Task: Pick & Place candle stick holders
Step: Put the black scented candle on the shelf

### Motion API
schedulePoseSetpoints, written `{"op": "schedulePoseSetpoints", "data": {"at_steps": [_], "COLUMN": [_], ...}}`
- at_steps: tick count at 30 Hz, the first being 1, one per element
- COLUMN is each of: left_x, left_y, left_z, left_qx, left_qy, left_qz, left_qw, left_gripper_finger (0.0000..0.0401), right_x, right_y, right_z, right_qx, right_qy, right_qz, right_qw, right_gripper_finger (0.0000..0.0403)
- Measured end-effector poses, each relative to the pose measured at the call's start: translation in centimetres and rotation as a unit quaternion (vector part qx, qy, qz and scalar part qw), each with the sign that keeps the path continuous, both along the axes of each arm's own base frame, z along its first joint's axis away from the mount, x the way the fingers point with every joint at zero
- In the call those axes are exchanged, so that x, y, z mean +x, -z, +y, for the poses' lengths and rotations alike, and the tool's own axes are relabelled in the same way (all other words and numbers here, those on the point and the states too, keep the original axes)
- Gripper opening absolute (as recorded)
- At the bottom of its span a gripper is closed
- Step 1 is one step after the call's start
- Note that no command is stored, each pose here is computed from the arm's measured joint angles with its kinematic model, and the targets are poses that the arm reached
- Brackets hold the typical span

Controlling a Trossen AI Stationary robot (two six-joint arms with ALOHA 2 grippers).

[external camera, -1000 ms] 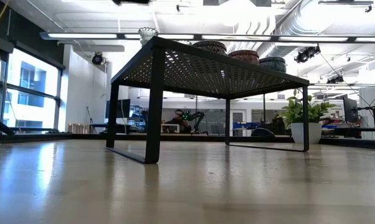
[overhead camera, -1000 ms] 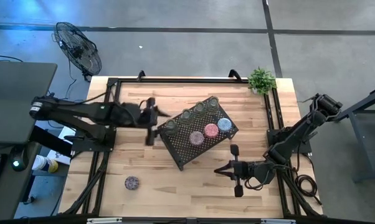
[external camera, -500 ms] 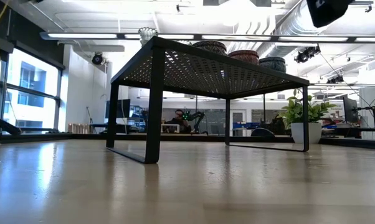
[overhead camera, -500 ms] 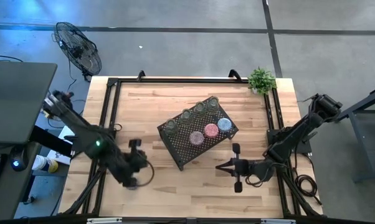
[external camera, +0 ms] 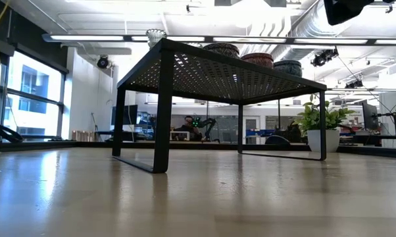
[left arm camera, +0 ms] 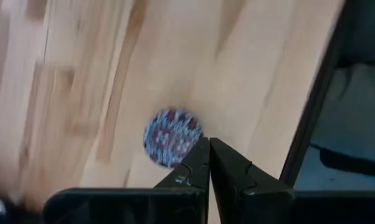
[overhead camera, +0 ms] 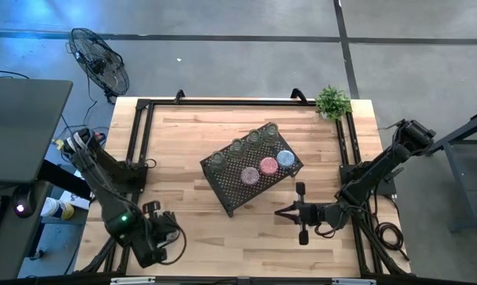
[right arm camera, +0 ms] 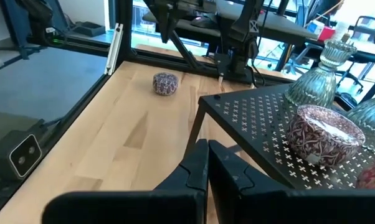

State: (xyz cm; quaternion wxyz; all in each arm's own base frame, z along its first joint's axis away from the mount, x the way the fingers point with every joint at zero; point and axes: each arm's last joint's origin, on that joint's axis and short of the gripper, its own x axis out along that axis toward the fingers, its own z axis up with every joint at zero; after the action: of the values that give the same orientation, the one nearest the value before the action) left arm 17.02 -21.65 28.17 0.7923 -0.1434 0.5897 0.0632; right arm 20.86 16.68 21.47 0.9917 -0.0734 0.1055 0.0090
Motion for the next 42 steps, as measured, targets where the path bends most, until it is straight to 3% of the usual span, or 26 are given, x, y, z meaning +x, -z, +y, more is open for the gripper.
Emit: {"op": "schedulePoseSetpoints", "data": {"at_steps": [3, 6, 15, 19, 27, 42], "left_x": [0.1, 0.1, 1.0, 0.7, 0.1, 0.7], "left_y": [0.6, 1.3, 3.2, 4.7, 8.4, 9.9], "left_z": [-0.2, -0.5, -0.8, -0.4, 0.1, -0.4], "left_qx": [-0.01, -0.003, 0.0, 0.017, 0.003, 0.016], "left_qy": [-0.03, -0.045, -0.099, -0.1, -0.107, -0.092], "left_qz": [0.034, 0.059, 0.095, 0.1, 0.123, 0.099], "left_qw": [0.999, 0.997, 0.991, 0.99, 0.987, 0.991], "left_gripper_finger": [0.0018, 0.0057, 0.0264, 0.0322, 0.0335, 0.0335], "right_x": [0.0, 0.0, 0.1, 0.2, 0.2, 0.2], "right_y": [0.0, 0.0, 0.0, -0.1, -0.3, -0.4], "right_z": [0.0, 0.0, -0.1, -0.1, 0.0, 0.0], "right_qx": [0.0, -0.001, -0.007, 0.007, 0.005, 0.006], "right_qy": [-0.002, -0.008, -0.011, -0.016, -0.022, -0.023], "right_qz": [0.0, 0.001, 0.002, 0.001, -0.008, -0.011], "right_qw": [1.0, 1.0, 1.0, 1.0, 1.0, 1.0], "right_gripper_finger": [0.0001, 0.0002, 0.0002, 0.0001, 0.0001, 0.0001]}}
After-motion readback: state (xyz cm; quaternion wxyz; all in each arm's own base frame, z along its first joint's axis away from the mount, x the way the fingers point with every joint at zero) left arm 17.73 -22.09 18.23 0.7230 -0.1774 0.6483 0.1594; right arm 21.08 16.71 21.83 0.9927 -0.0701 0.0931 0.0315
